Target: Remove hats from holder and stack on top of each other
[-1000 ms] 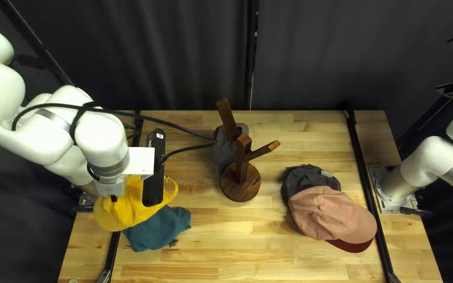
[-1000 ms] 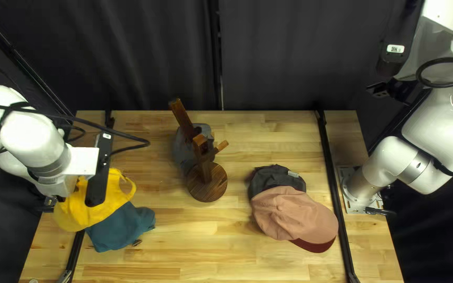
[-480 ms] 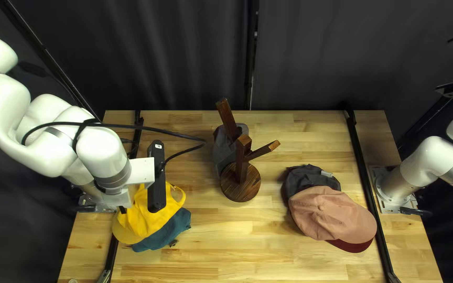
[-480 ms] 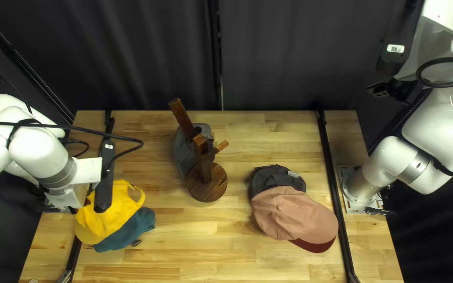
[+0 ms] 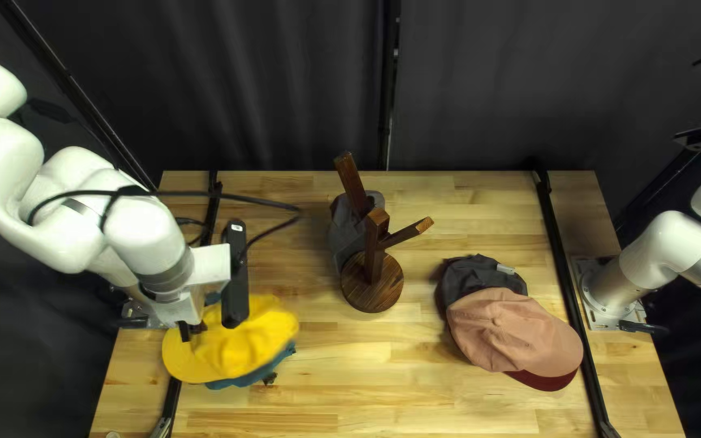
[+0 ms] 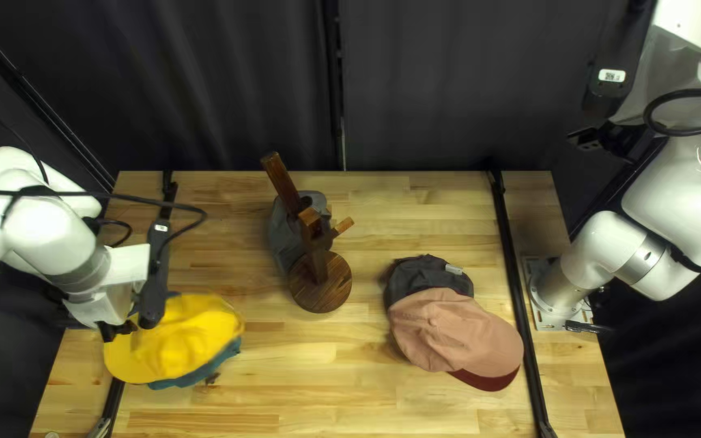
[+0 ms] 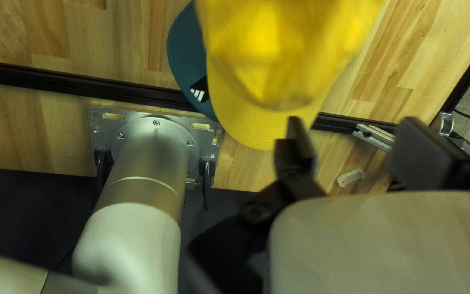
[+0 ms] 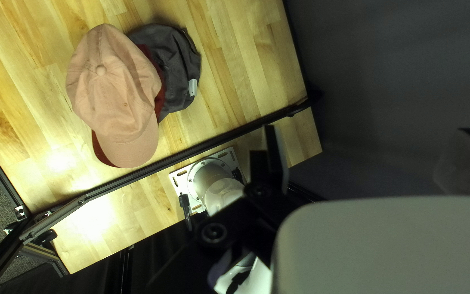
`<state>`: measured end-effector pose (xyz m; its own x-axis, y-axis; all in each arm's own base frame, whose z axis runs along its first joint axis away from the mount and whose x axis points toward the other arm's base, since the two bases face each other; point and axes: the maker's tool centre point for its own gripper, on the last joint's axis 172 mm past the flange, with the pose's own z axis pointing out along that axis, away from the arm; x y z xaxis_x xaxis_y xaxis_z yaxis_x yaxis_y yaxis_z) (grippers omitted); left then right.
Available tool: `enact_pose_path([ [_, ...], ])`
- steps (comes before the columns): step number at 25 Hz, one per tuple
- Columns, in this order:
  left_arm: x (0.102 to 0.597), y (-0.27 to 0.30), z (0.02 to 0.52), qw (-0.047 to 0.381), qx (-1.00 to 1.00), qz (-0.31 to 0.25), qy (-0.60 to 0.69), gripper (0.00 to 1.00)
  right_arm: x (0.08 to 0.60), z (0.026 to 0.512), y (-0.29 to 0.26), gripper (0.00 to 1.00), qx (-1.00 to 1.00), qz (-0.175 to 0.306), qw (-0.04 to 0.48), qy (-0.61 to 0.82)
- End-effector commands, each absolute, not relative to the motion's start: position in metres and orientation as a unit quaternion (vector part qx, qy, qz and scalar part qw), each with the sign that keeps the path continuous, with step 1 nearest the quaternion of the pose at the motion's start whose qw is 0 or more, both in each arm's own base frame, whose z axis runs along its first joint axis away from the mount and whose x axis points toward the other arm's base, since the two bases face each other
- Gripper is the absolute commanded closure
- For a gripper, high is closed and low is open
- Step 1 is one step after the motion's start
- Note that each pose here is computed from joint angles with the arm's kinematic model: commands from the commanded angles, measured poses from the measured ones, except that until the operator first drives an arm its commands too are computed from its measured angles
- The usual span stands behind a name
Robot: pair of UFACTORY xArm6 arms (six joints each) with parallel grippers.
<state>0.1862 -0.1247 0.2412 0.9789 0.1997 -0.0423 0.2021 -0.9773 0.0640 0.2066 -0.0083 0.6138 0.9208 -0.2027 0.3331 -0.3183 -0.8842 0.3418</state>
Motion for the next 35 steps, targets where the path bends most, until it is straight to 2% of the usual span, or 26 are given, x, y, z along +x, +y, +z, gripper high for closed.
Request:
enact_pose_path([
  [1, 0.181, -0.115, 0.256, 0.028, 0.994, -0.002, 0.108, 0.0, 0.207, 0.614, -0.008, 0.0, 0.96, 0.145, 0.199, -0.136],
  [9, 0.197, -0.074, 0.304, -0.001, 0.993, 0.046, 0.108, 0.0, 0.207, 0.614, -0.008, 0.0, 0.96, 0.145, 0.199, -0.136],
  [15, 0.224, -0.05, 0.313, -0.027, 0.985, 0.154, 0.071, 0.0, 0.207, 0.614, -0.008, 0.0, 0.96, 0.145, 0.199, -0.136],
  [26, 0.248, -0.042, 0.29, -0.033, 0.939, 0.337, 0.059, 0.0, 0.207, 0.614, -0.008, 0.0, 0.96, 0.145, 0.199, -0.136],
  [30, 0.254, -0.04, 0.282, -0.034, 0.927, 0.366, 0.076, 0.0, 0.207, 0.614, -0.008, 0.0, 0.96, 0.145, 0.199, -0.136],
  [35, 0.264, -0.037, 0.275, -0.031, 0.924, 0.37, 0.087, 0.0, 0.207, 0.614, -0.008, 0.0, 0.96, 0.145, 0.199, -0.136],
])
